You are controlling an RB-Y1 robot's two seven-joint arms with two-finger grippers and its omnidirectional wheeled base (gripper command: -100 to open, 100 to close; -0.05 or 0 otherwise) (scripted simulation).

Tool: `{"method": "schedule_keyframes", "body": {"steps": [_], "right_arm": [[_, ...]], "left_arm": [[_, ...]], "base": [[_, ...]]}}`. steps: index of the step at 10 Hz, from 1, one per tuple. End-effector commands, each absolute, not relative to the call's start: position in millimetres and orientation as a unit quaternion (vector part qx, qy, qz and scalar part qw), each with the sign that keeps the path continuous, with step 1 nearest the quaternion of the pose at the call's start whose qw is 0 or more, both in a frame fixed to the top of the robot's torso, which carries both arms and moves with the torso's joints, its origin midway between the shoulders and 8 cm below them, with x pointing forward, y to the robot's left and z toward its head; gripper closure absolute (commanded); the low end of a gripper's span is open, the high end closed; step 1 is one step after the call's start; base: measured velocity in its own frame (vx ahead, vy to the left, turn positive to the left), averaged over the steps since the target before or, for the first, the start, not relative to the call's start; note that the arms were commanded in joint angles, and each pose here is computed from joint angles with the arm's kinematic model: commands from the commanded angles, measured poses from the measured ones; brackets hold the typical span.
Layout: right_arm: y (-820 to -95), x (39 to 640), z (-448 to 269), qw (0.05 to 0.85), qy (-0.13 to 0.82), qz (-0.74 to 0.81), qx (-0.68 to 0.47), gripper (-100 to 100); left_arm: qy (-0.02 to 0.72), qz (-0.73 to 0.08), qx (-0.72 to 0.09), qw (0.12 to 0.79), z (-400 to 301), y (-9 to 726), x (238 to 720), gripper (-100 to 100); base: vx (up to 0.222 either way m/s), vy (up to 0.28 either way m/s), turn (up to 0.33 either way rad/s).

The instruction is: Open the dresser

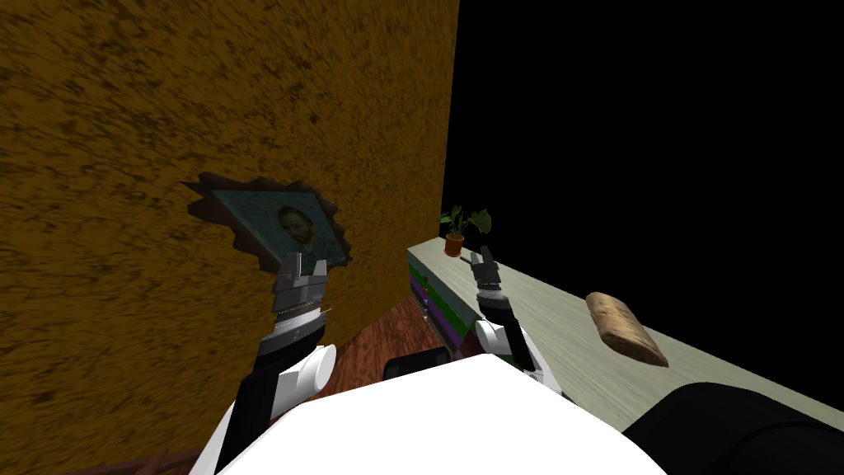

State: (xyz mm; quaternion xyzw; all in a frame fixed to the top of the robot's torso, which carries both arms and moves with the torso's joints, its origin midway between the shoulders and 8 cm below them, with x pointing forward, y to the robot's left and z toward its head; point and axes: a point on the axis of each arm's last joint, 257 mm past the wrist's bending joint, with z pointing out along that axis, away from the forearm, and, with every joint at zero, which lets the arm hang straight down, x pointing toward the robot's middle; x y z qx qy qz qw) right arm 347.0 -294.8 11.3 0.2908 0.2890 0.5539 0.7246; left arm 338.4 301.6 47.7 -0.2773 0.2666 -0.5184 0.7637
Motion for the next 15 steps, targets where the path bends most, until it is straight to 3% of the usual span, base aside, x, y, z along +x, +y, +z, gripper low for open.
{"method": "schedule_keyframes", "body": {"steps": [1,9,10,15], "right_arm": [[-294.8,347.0,11.3,0.725,0.289,0.554,0.291,0],[-294.8,346.9,11.5,0.725,0.289,0.554,0.291,0],[-289.3,357.9,-6.8,0.721,0.330,0.536,0.289,-100],[-281.3,385.9,-76.4,0.705,0.447,0.465,0.296,-100]], "left_arm": [[0.267,-0.518,-0.277,0.764,47.7,301.6,338.4,0],[0.266,-0.518,-0.277,0.764,47.9,301.5,338.3,0],[0.266,-0.518,-0.277,0.764,47.9,301.5,338.3,0],[0.267,-0.518,-0.277,0.764,47.6,301.6,338.4,0]], "base": [[0.000,0.000,0.000],[0.000,0.000,0.000],[0.000,0.028,0.010],[-0.006,0.059,0.011]]}}
